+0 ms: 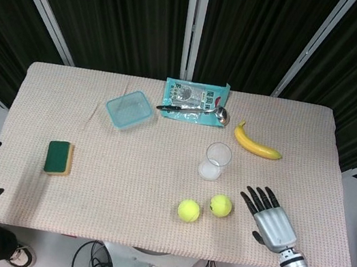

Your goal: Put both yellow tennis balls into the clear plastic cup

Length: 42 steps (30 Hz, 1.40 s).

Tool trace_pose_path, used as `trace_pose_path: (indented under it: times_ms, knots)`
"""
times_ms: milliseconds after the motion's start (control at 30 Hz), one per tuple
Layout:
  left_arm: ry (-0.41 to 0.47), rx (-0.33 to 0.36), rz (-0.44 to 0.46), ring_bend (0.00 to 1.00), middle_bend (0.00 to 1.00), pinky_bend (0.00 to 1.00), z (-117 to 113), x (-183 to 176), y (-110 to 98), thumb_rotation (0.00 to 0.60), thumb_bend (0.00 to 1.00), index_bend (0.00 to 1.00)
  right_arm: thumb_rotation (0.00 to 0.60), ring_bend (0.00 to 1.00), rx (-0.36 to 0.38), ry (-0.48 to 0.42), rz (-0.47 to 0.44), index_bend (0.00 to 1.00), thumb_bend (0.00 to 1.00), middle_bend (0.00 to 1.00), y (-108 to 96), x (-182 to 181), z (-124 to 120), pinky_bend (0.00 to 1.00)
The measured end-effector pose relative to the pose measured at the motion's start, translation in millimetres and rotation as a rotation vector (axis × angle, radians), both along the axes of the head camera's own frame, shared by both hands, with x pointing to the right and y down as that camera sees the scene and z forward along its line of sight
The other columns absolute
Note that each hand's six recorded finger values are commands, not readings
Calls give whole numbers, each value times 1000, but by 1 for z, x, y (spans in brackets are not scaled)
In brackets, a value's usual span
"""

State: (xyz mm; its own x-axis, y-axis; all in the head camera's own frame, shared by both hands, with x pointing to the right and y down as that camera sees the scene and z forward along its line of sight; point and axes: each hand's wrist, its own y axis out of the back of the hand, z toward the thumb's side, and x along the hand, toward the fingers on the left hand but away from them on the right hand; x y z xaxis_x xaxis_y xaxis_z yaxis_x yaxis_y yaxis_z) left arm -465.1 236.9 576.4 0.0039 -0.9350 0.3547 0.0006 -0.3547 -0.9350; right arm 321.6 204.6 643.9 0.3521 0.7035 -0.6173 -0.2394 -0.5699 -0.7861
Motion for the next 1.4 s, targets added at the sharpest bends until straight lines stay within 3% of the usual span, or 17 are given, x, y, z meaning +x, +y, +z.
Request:
trace_pose_path:
  times_ms: [400,900,1000,1100,1167,1267,1400]
  knots:
    - [6,-6,-10,0,0,0,0,-2,0,600,0,32,600,0,-71,-66,-20,0,136,2,-12,-45,42,0]
    - [18,-10,-19,0,0,0,-2,-3,2,600,0,33,600,0,-73,-76,-26,0,148,104,-11,-63,62,5]
    - [20,-14,-25,0,0,0,-2,-5,3,600,0,33,600,13,-63,-63,-22,23,174,149,-11,-62,64,71]
    - [20,-18,-27,0,0,0,0,-6,4,600,0,33,600,67,-65,-46,-24,87,281,192,-10,-61,66,176]
    - [22,-17,-29,0,0,0,0,-6,3,600,0,33,600,70,-65,-35,-33,117,317,198,-10,-61,67,188]
    - [26,-14,-29,0,0,0,0,-5,2,600,0,33,600,107,-67,-27,-41,174,325,231,-10,-62,69,239]
    - [29,-6,-22,0,0,0,-2,-3,1,600,0,33,600,228,-47,-34,-43,331,331,349,-11,-64,67,359]
